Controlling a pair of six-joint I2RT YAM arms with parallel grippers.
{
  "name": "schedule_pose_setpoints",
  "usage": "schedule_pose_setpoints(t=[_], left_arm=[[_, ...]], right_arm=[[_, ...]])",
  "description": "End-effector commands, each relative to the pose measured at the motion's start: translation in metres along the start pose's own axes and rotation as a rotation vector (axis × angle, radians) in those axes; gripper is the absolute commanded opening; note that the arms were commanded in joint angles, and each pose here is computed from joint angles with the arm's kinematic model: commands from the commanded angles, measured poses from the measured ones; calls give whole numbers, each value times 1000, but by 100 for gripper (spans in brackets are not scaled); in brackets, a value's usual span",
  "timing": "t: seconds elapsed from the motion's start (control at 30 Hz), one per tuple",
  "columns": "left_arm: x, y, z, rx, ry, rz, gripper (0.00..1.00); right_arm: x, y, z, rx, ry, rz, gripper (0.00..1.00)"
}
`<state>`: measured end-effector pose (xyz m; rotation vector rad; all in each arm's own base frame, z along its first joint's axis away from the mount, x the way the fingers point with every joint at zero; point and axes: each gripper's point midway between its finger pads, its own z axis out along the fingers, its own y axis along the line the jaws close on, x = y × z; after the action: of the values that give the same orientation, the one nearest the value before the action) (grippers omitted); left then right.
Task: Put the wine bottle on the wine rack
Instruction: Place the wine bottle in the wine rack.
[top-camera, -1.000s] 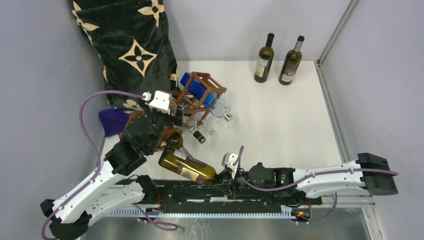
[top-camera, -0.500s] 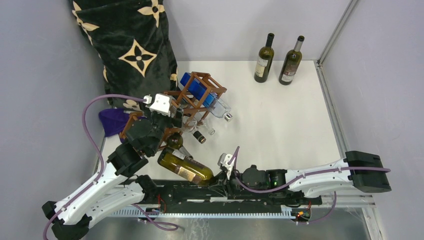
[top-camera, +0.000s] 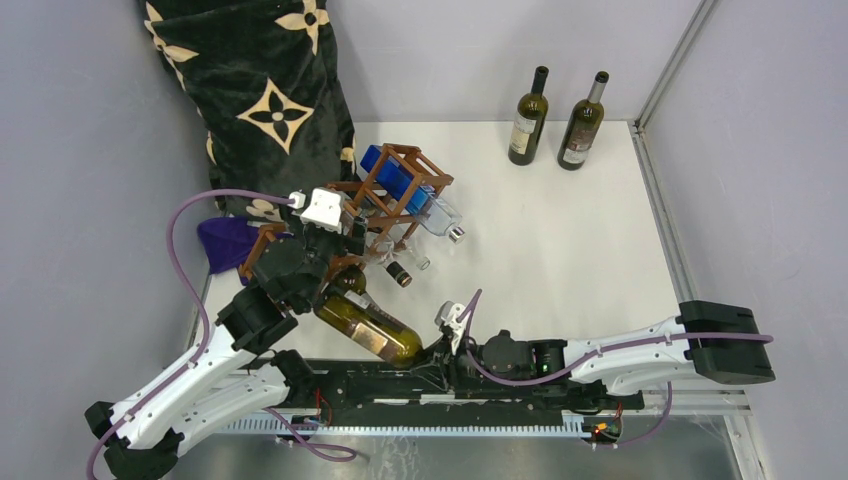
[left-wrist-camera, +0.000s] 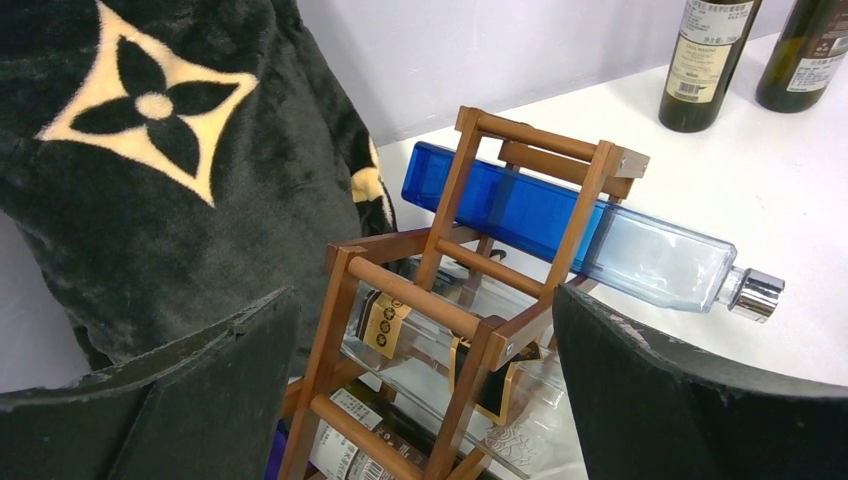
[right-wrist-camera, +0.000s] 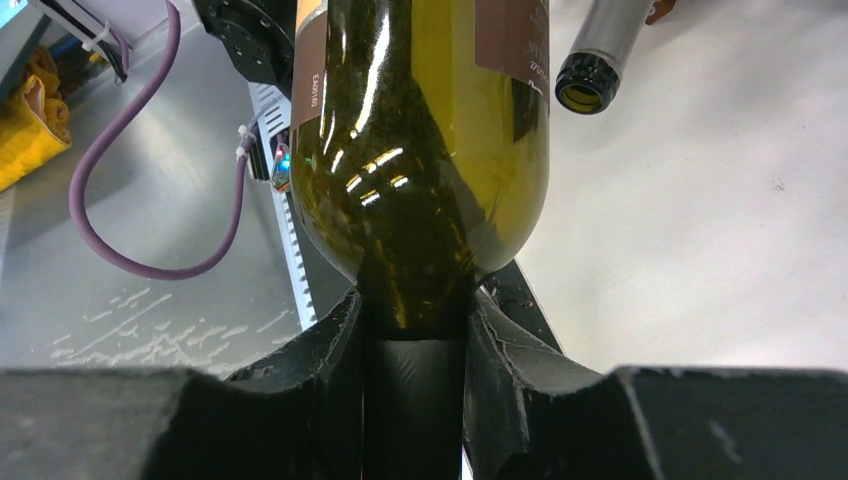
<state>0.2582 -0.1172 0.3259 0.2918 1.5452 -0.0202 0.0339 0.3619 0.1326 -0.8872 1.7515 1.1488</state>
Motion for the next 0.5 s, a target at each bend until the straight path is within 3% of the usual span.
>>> schedule_pose_setpoints(t=[0.0, 0.47], left_arm=[[-11, 11, 0, -47, -43, 4, 100], [-12, 16, -2, -64, -55, -2, 100]], right_arm=[[-94, 37, 2, -93, -308, 109, 0], [-97, 48, 21, -115, -307, 164, 0]])
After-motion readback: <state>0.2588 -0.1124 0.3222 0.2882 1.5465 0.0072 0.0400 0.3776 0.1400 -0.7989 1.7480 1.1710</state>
